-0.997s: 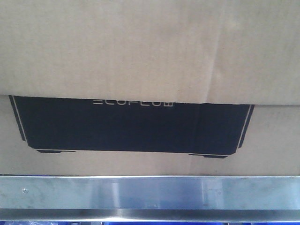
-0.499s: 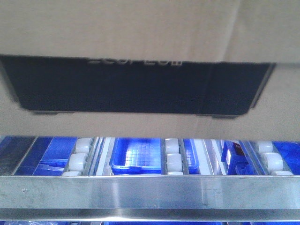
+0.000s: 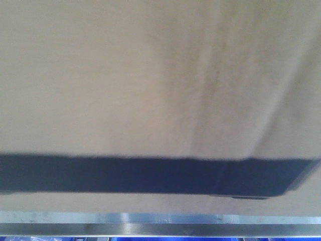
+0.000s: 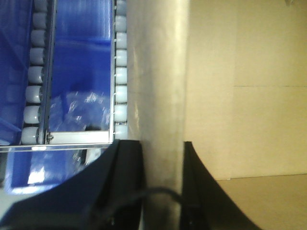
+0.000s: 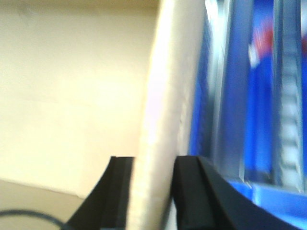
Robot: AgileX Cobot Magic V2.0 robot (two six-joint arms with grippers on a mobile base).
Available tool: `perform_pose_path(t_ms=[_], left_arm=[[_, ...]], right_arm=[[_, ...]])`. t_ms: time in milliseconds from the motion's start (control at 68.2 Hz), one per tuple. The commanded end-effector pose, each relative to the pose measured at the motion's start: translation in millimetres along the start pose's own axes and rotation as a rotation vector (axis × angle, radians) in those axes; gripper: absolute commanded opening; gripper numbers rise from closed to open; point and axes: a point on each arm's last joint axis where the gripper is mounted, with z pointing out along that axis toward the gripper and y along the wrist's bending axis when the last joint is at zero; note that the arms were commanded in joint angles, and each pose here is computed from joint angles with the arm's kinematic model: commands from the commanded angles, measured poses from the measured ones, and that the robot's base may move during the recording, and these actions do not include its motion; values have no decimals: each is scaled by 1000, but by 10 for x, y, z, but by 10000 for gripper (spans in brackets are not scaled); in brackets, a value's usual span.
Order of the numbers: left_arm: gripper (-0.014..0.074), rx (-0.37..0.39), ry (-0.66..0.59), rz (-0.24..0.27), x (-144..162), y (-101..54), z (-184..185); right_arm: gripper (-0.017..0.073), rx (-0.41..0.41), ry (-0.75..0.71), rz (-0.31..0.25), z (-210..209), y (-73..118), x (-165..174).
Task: Grab box from left shelf to table start
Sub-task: 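Lift the box and pull it off the shelf toward the robot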
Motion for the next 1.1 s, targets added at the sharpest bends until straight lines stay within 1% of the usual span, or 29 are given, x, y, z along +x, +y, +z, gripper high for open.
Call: perform_pose_path(t_ms=[0,117,293,484,762,1085], left_arm=[[-94,60,-246,-19,-83,-3,-297],[-94,94,-320,-32,43,23,-509],[-94,143,-396,-50,191,42,-722],[-94,156,-453,-52,299,75,-862],[-94,161,-483,-49,359,92,-932],[-99,161,-483,-49,359,92,-932]], right_arm=[[57,46,-235,-63,-236,6,-118],[57,27,-314,-73,-442,55,-21],[57,-25,-406,-71,-674,128,114],[57,-46,-488,-84,-865,168,245],[57,-72,-607,-94,-1063,207,362],[57,-72,-640,-92,-1082,208,340]])
